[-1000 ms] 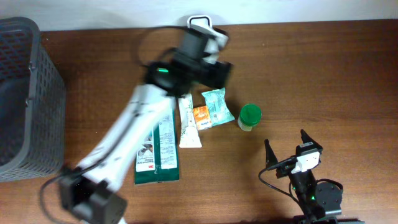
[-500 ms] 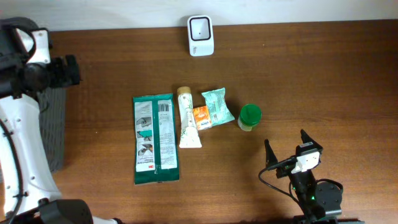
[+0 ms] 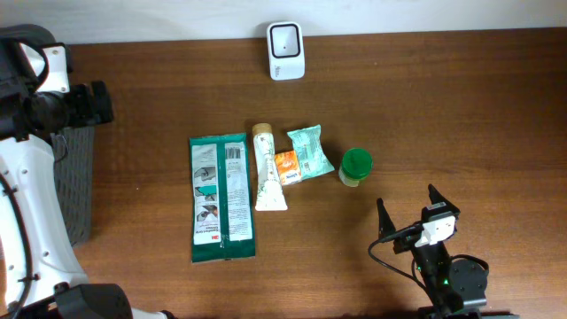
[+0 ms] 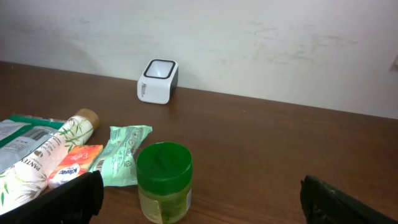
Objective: Scan the item barcode
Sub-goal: 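Pick the green-lidded jar from the basket with the left gripper, set it right, then reach the right gripper to the green-lidded jar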
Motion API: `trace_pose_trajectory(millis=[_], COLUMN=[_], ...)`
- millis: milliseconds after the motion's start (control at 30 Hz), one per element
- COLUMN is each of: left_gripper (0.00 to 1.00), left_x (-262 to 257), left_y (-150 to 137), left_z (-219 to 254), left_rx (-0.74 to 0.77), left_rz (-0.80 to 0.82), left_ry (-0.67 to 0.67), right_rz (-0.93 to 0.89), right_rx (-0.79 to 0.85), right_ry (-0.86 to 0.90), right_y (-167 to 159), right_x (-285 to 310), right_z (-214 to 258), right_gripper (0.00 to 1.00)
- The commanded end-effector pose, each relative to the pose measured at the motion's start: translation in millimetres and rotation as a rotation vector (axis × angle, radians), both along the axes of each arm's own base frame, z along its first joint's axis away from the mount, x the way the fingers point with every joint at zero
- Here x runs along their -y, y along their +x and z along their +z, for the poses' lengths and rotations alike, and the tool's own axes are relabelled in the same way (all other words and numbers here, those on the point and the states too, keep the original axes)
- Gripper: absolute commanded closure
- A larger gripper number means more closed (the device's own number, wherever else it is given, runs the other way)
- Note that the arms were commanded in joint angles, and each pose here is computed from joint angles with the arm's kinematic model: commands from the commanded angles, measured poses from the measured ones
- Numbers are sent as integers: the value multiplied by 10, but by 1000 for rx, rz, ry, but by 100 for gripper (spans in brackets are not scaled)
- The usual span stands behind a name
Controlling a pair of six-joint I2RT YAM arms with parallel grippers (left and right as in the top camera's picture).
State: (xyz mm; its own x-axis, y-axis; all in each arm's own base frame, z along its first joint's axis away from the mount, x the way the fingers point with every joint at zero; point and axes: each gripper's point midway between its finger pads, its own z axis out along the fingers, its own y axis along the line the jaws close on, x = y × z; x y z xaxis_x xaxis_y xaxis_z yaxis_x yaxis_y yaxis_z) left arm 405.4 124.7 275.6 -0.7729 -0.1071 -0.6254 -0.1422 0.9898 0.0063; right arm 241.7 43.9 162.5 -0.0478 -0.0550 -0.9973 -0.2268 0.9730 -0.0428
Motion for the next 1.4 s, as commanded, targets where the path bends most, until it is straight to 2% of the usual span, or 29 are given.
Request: trace_pose_trajectory(millis=[0,133,233,333,400,467,567,667,800,900,933,1100,1133,1233,1367], left_gripper=[1,1,1,1,1,1,1,1,1,1,1,1,1,1,1], left_x=[5,4,5,4,4,4,4,5,4,5,4,4,5,4,4], left_y=[-32,-33,-32,-32,-32,-32,-32,-32,-32,-32,-32,-32,-32,-32,-32], left_z=[101,101,101,101,101,101,101,101,101,101,101,101,101,101,101], left_rx=[22,21,22,22,22,22,22,22,22,22,22,22,22,22,22], left_rz=[-8,-8,-8,-8,-8,-8,-8,-8,-8,-8,-8,-8,-8,-8,-8], left_ry=[16,16,16,16,16,16,16,16,16,16,16,16,16,16,16], right_rz=[0,1,148,156,152,148,134,127,241,67,-82,-347,-342,-326,-311], right_rx=[-5,2,77,31,-66,-242,-486,-653,-861,-1050,-1106,-1174,-1203,-1203,-1271], right_ry=[8,8,36,103,102,92,91,91,184,348,370,298,292,279,226], right_y=[0,1,-72,-124,-131,-51,110,300,576,765,861,1091,1177,1272,1200], right_x=[-5,-7,-248,-262,-262,-275,-287,-309,-572,-509,-424,-467,-523,-607,-748], right_z=[-28,-11,191,480,760,1019,1192,1237,775,395,213,-268,-458,-588,-830], right_gripper=[2,2,2,2,2,2,2,2,2,1,1,2,2,1,2])
